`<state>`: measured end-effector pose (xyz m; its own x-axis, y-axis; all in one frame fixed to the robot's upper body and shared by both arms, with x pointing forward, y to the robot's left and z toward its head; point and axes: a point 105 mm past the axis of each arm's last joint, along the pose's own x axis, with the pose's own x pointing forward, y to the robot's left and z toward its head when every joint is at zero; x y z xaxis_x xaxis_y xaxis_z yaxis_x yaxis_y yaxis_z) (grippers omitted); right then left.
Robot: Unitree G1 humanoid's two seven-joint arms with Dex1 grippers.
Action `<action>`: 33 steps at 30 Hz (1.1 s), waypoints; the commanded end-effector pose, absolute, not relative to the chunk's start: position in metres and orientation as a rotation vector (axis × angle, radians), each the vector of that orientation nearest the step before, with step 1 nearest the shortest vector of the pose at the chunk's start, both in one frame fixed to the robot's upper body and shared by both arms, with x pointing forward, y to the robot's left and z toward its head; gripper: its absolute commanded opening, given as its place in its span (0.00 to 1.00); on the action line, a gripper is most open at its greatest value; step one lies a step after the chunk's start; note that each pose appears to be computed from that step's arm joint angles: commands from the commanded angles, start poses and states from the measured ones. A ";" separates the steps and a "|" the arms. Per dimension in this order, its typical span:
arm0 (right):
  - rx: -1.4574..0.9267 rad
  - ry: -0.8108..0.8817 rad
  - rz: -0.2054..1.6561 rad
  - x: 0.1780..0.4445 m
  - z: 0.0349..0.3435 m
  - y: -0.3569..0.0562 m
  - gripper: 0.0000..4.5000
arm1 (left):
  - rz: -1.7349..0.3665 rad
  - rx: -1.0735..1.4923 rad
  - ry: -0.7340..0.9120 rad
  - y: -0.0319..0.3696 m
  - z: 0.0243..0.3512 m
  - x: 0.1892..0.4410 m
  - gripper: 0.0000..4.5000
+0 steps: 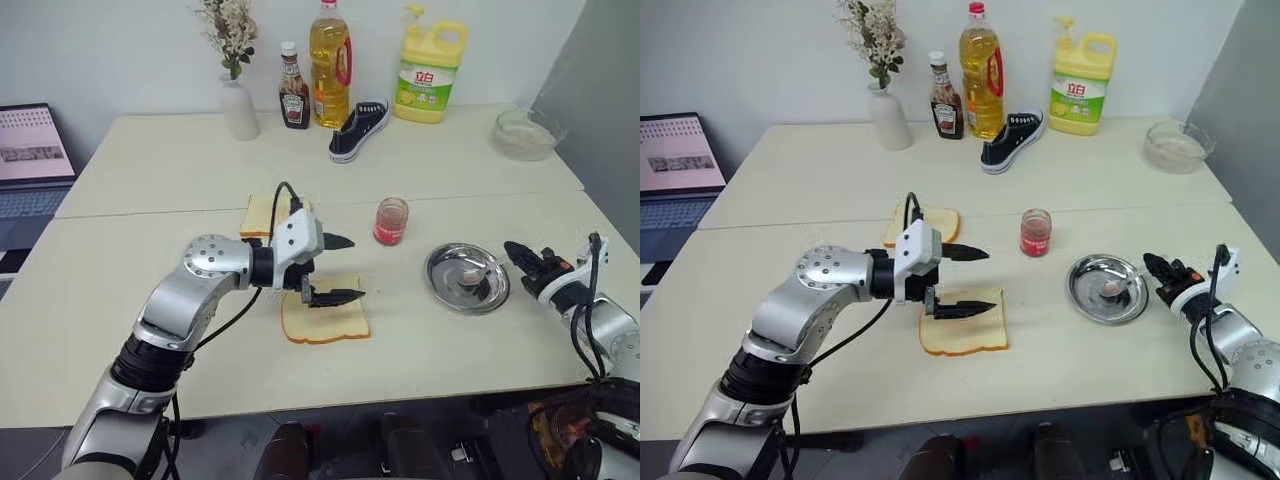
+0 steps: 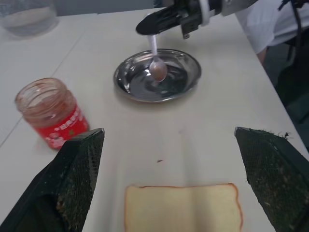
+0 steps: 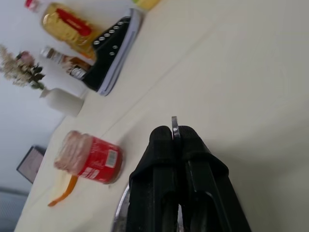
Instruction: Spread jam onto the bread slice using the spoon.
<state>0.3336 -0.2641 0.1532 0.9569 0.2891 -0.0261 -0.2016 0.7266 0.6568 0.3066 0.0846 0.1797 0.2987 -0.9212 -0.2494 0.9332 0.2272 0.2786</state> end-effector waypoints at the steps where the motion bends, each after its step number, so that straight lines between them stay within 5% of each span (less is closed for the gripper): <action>1: 0.548 -0.002 0.377 0.333 0.215 -0.238 0.01 | -1.205 0.407 0.009 0.102 0.188 0.314 1.00; 9: 0.311 -0.137 0.451 0.364 0.277 -0.186 0.01 | -1.113 0.338 -0.026 0.101 0.190 0.329 1.00; 16: 0.200 -0.166 0.465 0.403 0.281 -0.162 0.01 | -1.094 0.322 -0.043 0.090 0.191 0.338 1.00; 33: 0.123 -0.134 0.576 0.413 0.252 -0.112 0.01 | -1.048 0.324 -0.034 0.097 0.186 0.328 1.00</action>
